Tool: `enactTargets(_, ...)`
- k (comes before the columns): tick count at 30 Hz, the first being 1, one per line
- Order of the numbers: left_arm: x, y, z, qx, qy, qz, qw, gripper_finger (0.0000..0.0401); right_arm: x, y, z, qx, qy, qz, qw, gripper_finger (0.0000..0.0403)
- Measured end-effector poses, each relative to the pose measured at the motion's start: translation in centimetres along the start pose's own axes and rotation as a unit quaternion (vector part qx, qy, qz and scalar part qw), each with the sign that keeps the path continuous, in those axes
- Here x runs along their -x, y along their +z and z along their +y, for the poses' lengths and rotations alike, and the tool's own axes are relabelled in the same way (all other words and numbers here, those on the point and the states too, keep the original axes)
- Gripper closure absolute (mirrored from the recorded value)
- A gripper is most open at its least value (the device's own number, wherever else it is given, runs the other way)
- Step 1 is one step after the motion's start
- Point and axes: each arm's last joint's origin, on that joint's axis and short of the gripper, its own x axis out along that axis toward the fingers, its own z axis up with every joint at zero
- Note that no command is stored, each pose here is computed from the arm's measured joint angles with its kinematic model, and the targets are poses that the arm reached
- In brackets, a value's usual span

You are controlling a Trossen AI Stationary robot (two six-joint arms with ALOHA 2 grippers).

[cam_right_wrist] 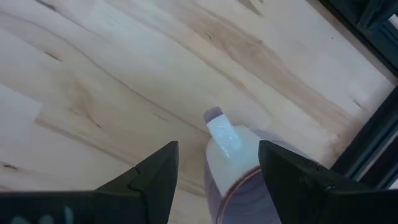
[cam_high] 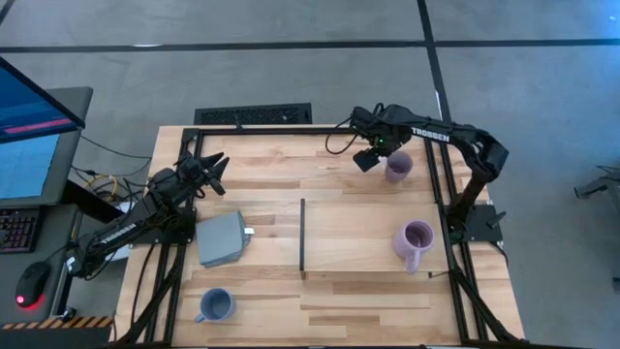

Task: Stack small to large cups/mugs on shelf
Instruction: Put the purple mug on the shelf

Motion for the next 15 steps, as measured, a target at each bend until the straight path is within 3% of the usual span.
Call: enactTargets(15, 0.0, 0.0, 0.0, 0.003, 0.0, 0.0, 1.0, 0.028, -0.24, 0.19, 0.03, 0.0, 0.005, -0.011, 1.0, 0.0159)
